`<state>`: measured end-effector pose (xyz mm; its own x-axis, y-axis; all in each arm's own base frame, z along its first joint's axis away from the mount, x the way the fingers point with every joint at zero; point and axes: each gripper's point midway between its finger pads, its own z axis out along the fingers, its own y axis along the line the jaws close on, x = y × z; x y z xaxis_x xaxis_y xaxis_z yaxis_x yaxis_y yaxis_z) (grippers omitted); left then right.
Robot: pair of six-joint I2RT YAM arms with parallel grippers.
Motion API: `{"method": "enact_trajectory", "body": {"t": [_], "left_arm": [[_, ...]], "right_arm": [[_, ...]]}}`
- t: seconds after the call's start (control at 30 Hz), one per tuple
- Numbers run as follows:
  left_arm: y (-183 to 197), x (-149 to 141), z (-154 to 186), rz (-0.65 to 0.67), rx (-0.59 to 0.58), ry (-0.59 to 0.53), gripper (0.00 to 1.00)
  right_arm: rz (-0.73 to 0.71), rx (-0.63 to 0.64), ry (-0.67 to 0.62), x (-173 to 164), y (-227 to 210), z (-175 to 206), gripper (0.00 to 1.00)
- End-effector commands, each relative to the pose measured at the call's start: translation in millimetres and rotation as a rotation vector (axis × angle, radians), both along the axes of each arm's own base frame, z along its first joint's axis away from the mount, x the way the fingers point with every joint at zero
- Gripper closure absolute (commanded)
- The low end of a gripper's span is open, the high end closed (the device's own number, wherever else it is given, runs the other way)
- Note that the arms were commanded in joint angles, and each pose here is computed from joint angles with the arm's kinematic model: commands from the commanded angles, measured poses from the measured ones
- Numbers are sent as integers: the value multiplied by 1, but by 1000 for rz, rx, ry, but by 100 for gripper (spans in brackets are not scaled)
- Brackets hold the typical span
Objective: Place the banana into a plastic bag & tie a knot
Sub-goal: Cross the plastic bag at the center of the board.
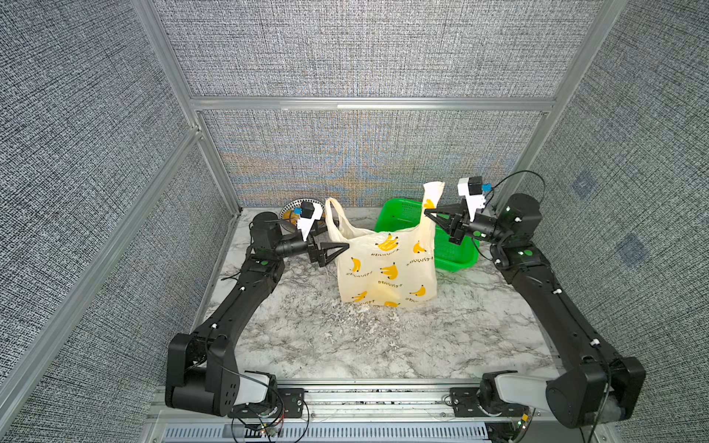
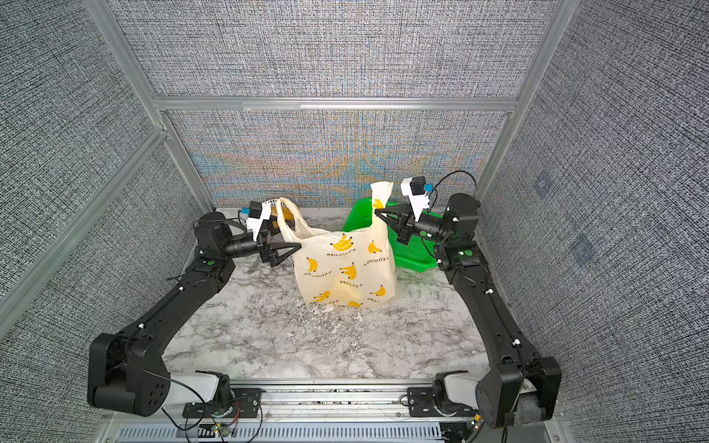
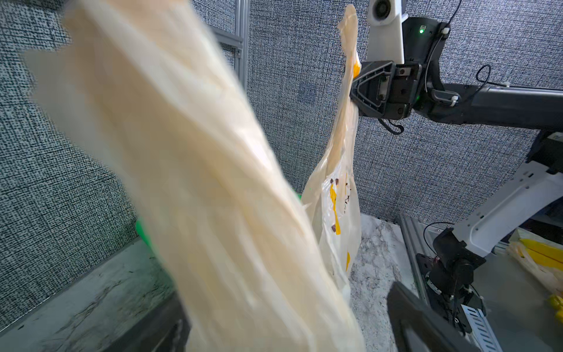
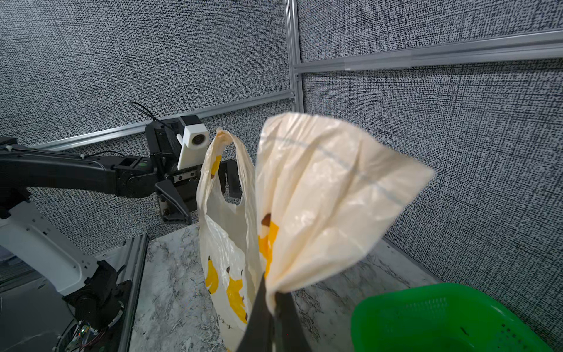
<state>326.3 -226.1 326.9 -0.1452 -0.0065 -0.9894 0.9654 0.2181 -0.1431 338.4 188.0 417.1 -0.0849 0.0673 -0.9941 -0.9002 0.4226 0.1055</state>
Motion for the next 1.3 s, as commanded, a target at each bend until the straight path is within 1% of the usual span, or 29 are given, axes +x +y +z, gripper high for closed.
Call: {"method": "enact_trajectory", "body": {"t": [0.0, 0.1, 0.2, 0.37, 0.43, 0.47, 0.53, 0.6, 0.63, 0.67, 0.7, 0.77, 0.87, 0.97, 1.03, 1.1, 1.13, 1.2, 1.23, 1.27], "left_arm": [[-2, 5, 5, -41, -20, -7, 0], [-5, 11, 13, -86, -49, -8, 1], [-7, 14, 18, -120, -53, -16, 1], [-14, 12, 31, -170, -88, -31, 1], [-20, 8, 36, -182, -96, -39, 3], [-24, 7, 36, -180, -97, -40, 5], [-29, 8, 34, -159, -88, -24, 21], [-30, 13, 34, -118, -84, 0, 39], [-30, 13, 35, -104, -87, 3, 56], [-30, 15, 38, -78, -93, 14, 94], [-29, 19, 40, -34, -98, 33, 100], [-30, 22, 41, 44, -89, 51, 100], [-34, 26, 38, 219, -36, 66, 100], [-36, 27, 40, 455, 15, 37, 100], [-31, 25, 47, 575, -10, 47, 100], [-20, 25, 52, 681, -23, 108, 99], [-20, 22, 54, 679, -23, 124, 91], [-23, 15, 48, 645, 47, 140, 39], [-17, 14, 41, 670, 90, 154, 19], [-10, 13, 33, 684, 138, 145, 1]], "right_arm": [[8, -5, -21, -3, 0, 6, 100], [11, -5, -18, -4, 0, 5, 100], [14, -8, -12, -4, 0, 2, 100], [11, -9, -2, -1, 1, -1, 100], [17, -8, 0, -2, 1, -2, 100], [14, -7, 1, -1, 2, -2, 100], [11, -4, 4, -1, 1, -3, 100], [6, -3, 4, -1, 1, -3, 100], [2, -2, 5, -1, 1, -3, 100], [6, -3, 5, -2, 1, -4, 100], [4, -1, 7, -3, 2, -5, 100], [-3, 2, 12, -3, 3, -5, 100], [-32, 3, 25, -1, 6, -7, 100], [-80, -4, 42, 3, 8, -10, 100], [-82, -11, 43, 0, 13, -10, 100], [-105, -14, 36, -1, 14, -6, 100], [-112, -14, 34, -2, 13, -4, 100], [-186, -11, 45, 4, 5, 4, 100], [-214, -16, 52, 7, 1, 6, 100], [-236, -18, 54, 9, -3, 8, 100]]}}
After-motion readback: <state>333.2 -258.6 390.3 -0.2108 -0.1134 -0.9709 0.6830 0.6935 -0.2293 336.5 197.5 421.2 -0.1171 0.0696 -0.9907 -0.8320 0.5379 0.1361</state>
